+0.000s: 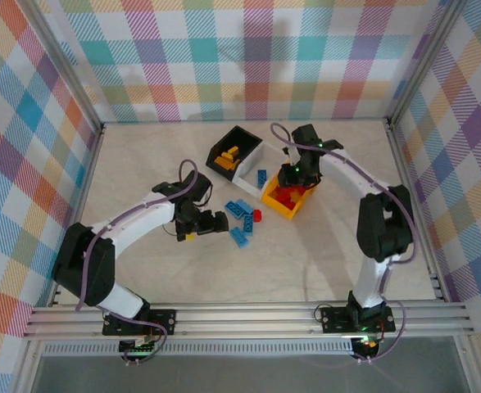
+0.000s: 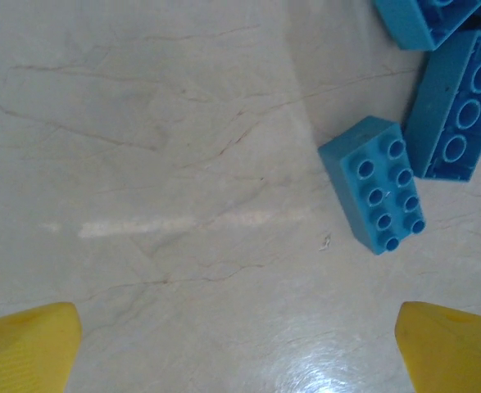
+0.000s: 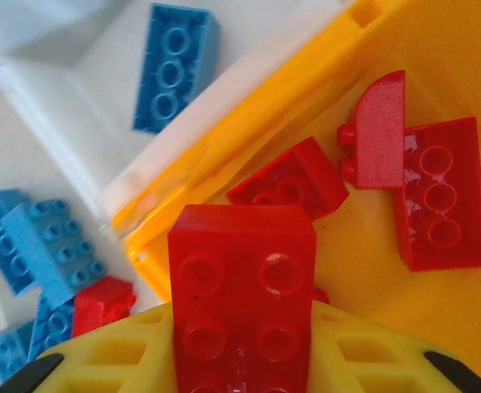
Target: Sort the legos into containers by color
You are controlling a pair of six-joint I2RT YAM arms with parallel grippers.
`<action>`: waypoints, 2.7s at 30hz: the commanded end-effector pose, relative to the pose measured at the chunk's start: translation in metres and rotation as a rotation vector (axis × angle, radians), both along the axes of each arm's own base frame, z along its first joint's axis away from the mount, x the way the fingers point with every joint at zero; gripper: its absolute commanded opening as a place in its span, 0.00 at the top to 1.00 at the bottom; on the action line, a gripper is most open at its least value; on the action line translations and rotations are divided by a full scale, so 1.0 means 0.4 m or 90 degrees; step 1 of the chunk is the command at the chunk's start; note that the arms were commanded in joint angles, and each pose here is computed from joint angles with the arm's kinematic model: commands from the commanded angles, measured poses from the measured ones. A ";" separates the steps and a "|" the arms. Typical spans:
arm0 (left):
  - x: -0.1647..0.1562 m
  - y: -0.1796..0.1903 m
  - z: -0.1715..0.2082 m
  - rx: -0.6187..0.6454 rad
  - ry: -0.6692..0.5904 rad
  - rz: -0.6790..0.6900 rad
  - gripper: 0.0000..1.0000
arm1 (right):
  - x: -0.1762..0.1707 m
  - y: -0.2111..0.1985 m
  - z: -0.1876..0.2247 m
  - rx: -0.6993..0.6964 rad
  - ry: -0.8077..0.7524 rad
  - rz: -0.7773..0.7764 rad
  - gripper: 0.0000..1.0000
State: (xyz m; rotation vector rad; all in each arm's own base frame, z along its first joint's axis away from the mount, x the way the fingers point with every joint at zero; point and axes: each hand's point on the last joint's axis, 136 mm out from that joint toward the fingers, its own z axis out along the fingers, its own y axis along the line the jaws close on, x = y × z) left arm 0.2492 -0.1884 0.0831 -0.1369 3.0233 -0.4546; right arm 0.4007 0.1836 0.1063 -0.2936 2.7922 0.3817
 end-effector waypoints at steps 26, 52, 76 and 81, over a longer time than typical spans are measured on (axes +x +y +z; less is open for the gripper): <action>0.220 -0.131 -0.070 0.024 0.034 0.030 0.09 | -0.271 0.012 0.103 0.086 0.024 -0.035 0.35; 0.150 -0.043 -0.153 0.131 0.094 0.002 0.25 | -0.275 0.000 0.083 0.061 0.011 -0.004 0.35; 0.146 -0.046 -0.050 0.092 0.035 0.008 0.15 | -0.287 0.023 0.044 0.100 0.049 -0.020 0.36; 0.156 -0.050 -0.098 0.106 0.055 0.014 0.18 | -0.280 0.029 0.045 0.101 0.049 -0.016 0.36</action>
